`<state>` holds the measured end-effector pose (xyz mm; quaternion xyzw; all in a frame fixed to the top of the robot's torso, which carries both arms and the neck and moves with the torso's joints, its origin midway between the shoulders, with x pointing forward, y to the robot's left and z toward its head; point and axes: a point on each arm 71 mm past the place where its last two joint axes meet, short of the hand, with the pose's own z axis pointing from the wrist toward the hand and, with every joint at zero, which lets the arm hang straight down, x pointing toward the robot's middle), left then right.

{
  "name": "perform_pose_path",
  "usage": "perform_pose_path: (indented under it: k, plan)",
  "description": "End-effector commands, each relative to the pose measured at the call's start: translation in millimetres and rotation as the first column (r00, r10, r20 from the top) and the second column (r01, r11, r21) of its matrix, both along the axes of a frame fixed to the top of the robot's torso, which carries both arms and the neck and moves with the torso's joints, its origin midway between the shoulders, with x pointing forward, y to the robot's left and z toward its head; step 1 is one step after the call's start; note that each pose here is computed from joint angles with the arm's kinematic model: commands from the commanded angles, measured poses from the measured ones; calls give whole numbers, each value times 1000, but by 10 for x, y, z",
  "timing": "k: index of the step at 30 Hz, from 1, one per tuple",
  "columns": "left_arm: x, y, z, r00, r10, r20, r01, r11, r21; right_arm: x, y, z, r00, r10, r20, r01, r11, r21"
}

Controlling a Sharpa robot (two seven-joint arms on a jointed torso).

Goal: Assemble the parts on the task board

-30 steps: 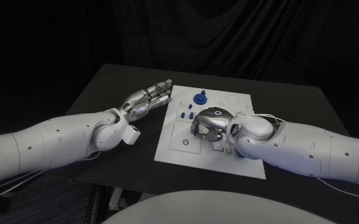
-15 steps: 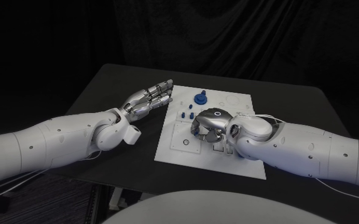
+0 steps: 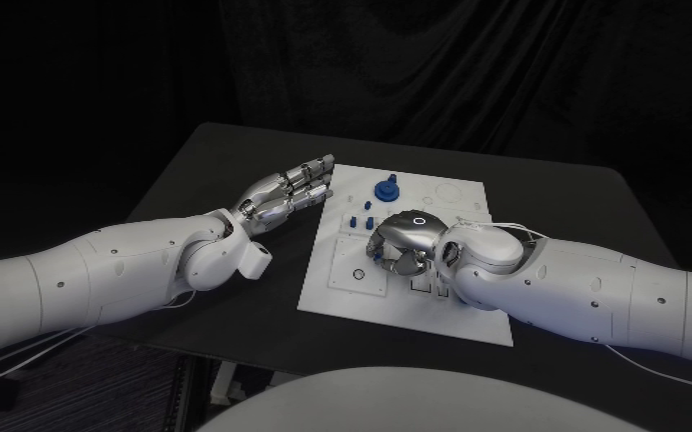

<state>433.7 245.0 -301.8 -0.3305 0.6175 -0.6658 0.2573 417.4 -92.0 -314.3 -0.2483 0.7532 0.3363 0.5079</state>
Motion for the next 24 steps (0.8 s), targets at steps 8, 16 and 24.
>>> perform_pose_path:
  k: [8,16,24]
  plan:
    - [-8,-17,-7,1000,-10,-6,10,1000,-19,-29,-20,-78,999,-9,-35,7,999,-53]
    - [-8,-15,-18,1000,-12,-11,12,1000,-17,-35,-32,-80,999,-9,-37,7,999,-54]
    - [-11,-13,-28,1000,-13,-15,13,1000,-16,-38,-66,-47,1000,-17,-14,17,1000,-24]
